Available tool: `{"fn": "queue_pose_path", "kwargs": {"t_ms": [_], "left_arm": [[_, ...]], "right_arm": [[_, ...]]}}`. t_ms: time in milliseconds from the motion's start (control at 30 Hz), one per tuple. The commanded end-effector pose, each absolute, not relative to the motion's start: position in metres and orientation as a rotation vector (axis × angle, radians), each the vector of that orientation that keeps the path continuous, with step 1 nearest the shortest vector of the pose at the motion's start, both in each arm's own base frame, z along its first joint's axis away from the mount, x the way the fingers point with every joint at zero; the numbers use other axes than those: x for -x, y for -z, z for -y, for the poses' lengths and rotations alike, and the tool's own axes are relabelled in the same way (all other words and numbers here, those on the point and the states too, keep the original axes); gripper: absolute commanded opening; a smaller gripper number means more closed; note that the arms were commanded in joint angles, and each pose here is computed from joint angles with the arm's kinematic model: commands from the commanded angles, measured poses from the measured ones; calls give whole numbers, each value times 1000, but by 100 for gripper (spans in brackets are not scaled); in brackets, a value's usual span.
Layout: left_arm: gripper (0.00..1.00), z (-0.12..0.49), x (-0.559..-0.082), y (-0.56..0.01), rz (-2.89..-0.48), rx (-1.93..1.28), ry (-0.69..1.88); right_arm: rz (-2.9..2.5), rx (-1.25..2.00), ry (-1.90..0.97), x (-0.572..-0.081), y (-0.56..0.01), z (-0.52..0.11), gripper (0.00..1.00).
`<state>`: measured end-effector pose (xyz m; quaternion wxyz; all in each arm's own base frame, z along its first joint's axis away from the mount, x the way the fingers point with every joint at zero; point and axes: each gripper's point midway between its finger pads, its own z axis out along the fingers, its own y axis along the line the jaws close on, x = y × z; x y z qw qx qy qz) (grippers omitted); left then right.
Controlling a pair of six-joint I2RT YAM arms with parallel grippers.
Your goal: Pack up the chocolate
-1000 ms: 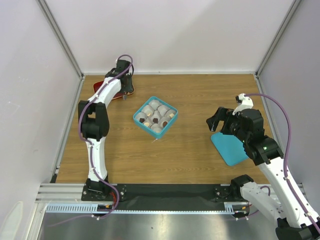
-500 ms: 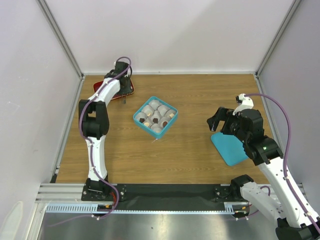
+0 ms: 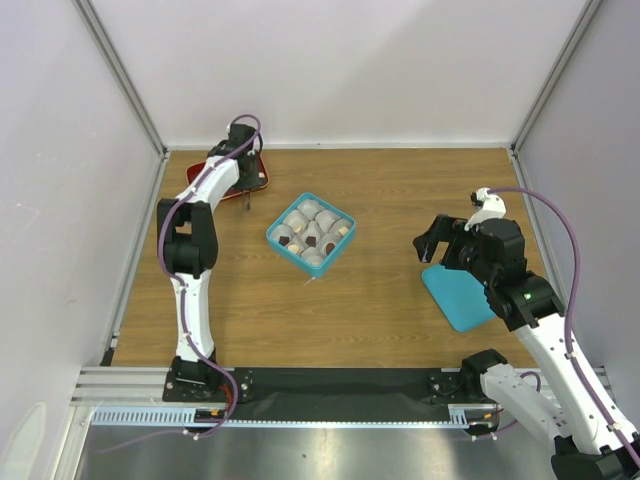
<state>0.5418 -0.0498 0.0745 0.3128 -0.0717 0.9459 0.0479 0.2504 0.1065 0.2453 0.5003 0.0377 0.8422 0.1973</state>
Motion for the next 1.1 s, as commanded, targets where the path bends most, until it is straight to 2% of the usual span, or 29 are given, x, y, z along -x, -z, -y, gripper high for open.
{"fn": "queue_pose_path", "kwargs": {"t_ms": [0, 533, 667, 1067], "left_arm": [[39, 48, -545, -117, -2421, 192, -89], [38, 45, -508, -152, -2429, 185, -79], [46, 52, -521, -146, -2412, 118, -40], [46, 44, -546, -133, -2392, 92, -106]], "right_arm": [[-1988, -85, -478, -255, -256, -106, 99], [-1960, -91, -500, -245, -265, -104, 99], [-1955, -88, -502, -244, -268, -104, 99], [-1953, -82, -476, -246, -271, -101, 99]]}}
